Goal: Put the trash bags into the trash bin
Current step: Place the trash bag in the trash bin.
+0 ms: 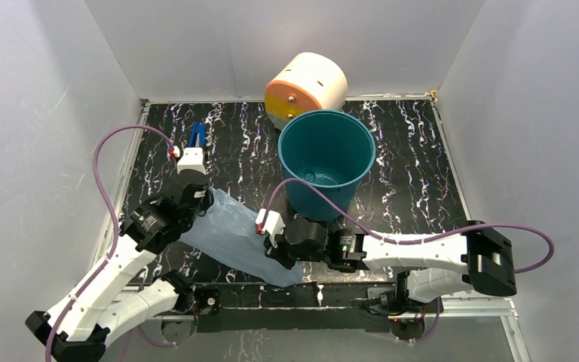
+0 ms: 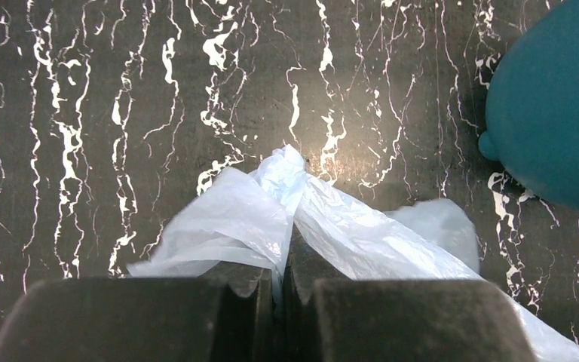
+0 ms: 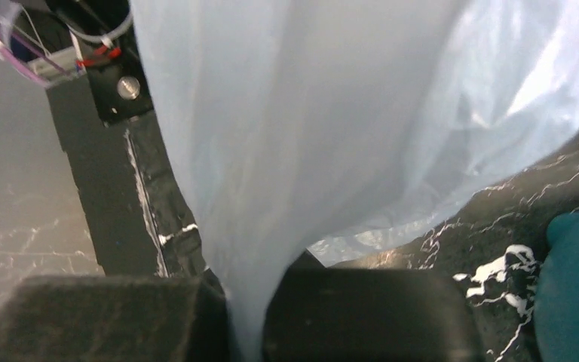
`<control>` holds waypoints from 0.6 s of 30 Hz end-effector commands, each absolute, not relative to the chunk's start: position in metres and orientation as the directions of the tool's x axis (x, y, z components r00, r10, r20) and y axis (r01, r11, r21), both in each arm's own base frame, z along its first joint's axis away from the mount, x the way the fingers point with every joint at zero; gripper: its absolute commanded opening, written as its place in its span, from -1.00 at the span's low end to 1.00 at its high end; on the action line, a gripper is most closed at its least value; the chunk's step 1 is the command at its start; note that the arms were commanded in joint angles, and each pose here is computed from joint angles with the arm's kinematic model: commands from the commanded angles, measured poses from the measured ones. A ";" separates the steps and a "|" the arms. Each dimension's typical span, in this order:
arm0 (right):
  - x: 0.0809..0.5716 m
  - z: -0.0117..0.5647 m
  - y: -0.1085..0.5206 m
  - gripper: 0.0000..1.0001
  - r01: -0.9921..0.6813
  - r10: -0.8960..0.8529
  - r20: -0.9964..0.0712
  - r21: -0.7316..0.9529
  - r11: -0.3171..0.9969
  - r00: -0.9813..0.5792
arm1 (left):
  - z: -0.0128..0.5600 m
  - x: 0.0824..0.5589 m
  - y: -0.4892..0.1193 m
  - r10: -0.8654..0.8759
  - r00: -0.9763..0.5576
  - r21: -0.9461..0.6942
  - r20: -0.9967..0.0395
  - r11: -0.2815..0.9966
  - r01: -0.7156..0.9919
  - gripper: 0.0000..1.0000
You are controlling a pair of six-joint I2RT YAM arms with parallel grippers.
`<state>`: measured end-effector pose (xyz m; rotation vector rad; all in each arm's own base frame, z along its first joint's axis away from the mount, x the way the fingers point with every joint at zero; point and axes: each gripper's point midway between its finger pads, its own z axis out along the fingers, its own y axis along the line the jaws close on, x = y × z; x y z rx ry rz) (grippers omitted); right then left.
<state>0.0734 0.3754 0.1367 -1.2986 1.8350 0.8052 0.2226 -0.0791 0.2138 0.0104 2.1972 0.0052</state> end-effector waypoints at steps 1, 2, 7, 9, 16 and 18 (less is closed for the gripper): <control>0.080 0.221 0.396 -1.00 -0.965 -0.241 -0.964 0.045 0.260 -0.110 | 0.256 0.224 -0.064 -0.046 -0.492 -0.019 -0.869 0.998 -0.058 -1.00; 0.084 0.234 0.395 -1.00 -0.961 -0.205 -0.974 0.033 0.275 -0.092 | 0.267 0.224 -0.062 -0.059 -0.466 -0.035 -0.883 0.998 -0.061 -1.00; 0.094 0.305 0.394 -1.00 -0.955 -0.027 -1.000 0.000 0.296 -0.009 | 0.334 0.217 -0.051 -0.152 -0.298 -0.144 -0.942 0.988 -0.051 -1.00; 0.099 0.328 0.397 -1.00 -0.954 -0.013 -1.000 0.000 0.299 -0.004 | 0.358 0.212 -0.049 -0.176 -0.246 -0.175 -0.953 0.984 -0.028 -1.00; 0.154 0.403 0.399 -1.00 -0.884 -0.025 -0.990 -0.135 0.447 0.138 | 0.393 0.205 -0.057 -0.193 -0.181 -0.209 -0.964 0.975 0.073 -1.00; 0.173 0.423 0.395 -1.00 -0.823 -0.052 -0.976 -0.206 0.529 0.211 | 0.404 0.204 -0.061 -0.220 -0.139 -0.235 -0.966 0.966 0.108 -1.00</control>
